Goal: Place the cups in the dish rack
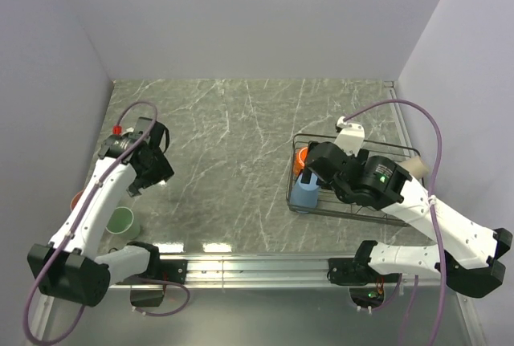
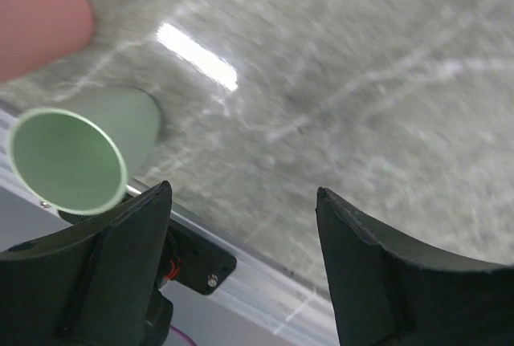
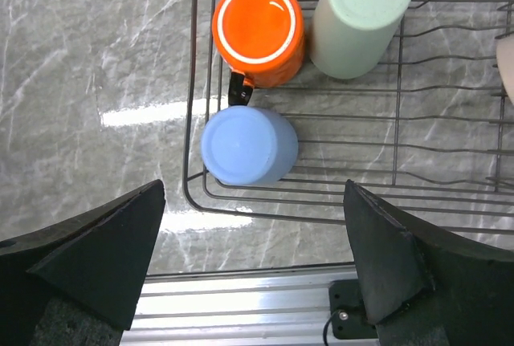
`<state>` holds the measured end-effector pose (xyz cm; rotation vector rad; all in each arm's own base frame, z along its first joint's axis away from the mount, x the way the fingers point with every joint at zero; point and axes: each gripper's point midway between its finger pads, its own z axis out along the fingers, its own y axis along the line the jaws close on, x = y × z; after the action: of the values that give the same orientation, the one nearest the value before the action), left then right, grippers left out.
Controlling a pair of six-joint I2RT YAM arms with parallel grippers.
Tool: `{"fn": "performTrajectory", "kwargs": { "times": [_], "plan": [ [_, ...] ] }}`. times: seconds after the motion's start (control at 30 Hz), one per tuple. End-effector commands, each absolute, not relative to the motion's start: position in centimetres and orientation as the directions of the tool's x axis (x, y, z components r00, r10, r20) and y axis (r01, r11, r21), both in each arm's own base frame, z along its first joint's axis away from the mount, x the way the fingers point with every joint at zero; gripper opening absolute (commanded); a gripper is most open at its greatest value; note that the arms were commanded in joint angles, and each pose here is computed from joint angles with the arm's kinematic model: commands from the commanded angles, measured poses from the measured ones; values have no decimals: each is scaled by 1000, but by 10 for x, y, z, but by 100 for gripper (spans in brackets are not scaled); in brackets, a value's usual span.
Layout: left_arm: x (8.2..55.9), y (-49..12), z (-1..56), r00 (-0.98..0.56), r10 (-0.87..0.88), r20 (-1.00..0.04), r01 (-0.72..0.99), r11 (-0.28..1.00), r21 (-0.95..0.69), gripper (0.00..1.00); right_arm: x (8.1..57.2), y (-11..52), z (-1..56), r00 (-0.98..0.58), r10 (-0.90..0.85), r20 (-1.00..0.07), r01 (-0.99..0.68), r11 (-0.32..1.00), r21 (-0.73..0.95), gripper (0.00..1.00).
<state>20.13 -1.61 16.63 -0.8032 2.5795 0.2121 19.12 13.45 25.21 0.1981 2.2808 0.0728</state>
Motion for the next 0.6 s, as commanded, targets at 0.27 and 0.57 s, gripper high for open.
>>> {"fn": "performTrajectory", "kwargs": {
  "times": [0.27, 0.57],
  "plan": [
    [204, 47, 154, -576, -626, -526, -754, 655, 47, 80, 188, 148, 269, -668, 83, -740, -5, 993, 115, 99],
    [223, 91, 189, -506, -564, -653, -799, 592, 108, 77, 188, 170, 269, -706, -2, -708, -108, 989, 104, 100]
  ]
}}
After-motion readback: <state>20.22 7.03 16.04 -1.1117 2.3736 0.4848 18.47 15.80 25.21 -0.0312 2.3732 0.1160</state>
